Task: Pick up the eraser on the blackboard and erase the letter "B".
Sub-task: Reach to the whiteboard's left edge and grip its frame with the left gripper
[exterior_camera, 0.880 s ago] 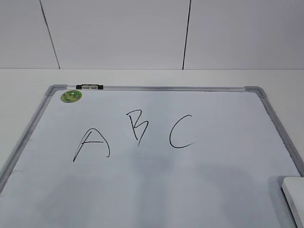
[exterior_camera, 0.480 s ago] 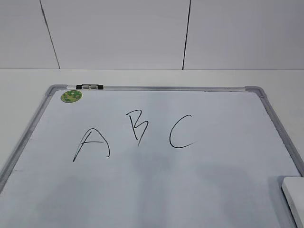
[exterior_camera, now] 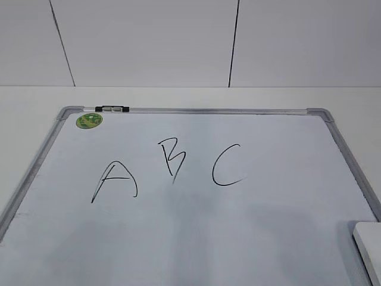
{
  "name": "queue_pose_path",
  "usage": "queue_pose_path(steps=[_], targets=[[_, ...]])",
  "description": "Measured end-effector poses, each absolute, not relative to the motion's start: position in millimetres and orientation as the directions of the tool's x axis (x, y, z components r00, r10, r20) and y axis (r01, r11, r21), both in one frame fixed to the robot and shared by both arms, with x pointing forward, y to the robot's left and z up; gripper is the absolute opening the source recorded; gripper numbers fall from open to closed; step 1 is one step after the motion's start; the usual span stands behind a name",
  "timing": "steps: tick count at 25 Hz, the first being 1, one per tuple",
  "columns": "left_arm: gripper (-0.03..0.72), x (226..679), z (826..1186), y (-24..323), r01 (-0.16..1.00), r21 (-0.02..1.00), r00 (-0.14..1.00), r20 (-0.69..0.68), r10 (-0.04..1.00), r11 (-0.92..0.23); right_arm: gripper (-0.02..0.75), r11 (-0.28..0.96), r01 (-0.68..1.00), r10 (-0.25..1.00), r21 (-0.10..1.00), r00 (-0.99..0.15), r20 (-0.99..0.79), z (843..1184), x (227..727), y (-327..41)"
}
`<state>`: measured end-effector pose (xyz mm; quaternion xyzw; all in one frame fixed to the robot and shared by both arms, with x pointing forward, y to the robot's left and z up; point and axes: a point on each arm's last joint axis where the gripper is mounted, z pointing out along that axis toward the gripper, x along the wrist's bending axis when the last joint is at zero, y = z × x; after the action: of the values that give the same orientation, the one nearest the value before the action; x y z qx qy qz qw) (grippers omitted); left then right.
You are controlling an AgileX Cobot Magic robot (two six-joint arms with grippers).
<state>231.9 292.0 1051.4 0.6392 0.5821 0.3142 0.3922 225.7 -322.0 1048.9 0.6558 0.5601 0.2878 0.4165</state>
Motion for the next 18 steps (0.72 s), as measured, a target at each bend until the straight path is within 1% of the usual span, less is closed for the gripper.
queue_pose_path(steps=[18], targets=[[0.361,231.9,1051.4,292.0,0.498,0.867,0.125,-0.055,0.991,-0.015,0.594,0.005,0.483,0.962,0.875,0.237,-0.137,1051.0,225.6,-326.5]])
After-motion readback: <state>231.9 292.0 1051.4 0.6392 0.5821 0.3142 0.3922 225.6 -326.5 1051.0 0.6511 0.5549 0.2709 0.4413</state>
